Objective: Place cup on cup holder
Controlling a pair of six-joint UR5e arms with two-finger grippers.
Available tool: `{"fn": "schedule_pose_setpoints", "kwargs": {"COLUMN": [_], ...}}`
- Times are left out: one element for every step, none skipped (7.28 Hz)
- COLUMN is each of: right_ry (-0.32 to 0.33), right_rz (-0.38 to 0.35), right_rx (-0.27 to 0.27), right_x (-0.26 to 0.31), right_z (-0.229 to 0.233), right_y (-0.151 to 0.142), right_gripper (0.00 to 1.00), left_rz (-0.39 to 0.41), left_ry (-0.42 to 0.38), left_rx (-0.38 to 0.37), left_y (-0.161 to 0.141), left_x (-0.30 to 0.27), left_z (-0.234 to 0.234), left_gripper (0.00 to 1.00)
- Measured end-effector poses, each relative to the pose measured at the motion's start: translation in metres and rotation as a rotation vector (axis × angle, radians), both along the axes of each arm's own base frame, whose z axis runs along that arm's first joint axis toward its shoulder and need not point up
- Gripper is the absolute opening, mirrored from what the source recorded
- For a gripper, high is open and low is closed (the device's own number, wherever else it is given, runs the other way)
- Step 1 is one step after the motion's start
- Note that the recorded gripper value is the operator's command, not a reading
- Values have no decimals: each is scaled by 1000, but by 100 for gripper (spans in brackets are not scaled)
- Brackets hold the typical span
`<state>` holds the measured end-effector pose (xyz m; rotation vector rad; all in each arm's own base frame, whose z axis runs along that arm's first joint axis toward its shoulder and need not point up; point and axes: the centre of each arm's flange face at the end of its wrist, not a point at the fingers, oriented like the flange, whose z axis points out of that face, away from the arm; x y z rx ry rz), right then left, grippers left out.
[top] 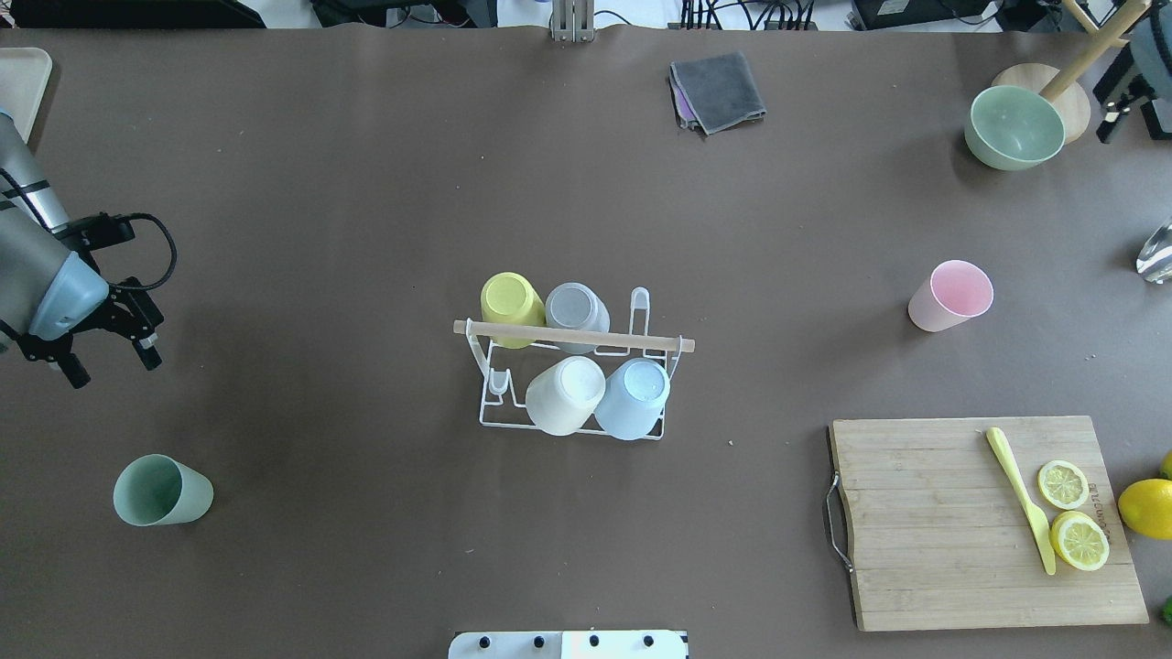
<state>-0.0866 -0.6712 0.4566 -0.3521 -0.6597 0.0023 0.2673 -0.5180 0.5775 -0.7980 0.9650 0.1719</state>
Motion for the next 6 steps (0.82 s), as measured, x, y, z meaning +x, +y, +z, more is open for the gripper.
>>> {"fn": "schedule_pose_setpoints", "kwargs": {"right_ry": [3, 7, 5, -8, -35, -69], "right_rz": [-38, -79, -126, -192, -277, -368], "right_rx": [-34, -56, -73, -77, -61, -27], "right_x": [-37, -68, -94, -114, -131, -149], "right_z": [-20, -27, -22, -9, 5, 16], "right_y": [-14, -18, -16, -11, -7, -2], "right_gripper": [96, 96, 96, 96, 96, 96], "left_rz": [24, 42, 55, 66, 75, 81], "left_ry": [6, 10, 8, 5, 2, -3], "left_rx": [-18, -39, -59, -74, -87, -100], "left_y": [9, 18, 25, 31, 35, 39], "left_x": [15, 26, 34, 41, 47, 52], "left_z": [-1, -2, -2, -2, -2, -2], "left_gripper": [97, 97, 97, 97, 97, 97]}}
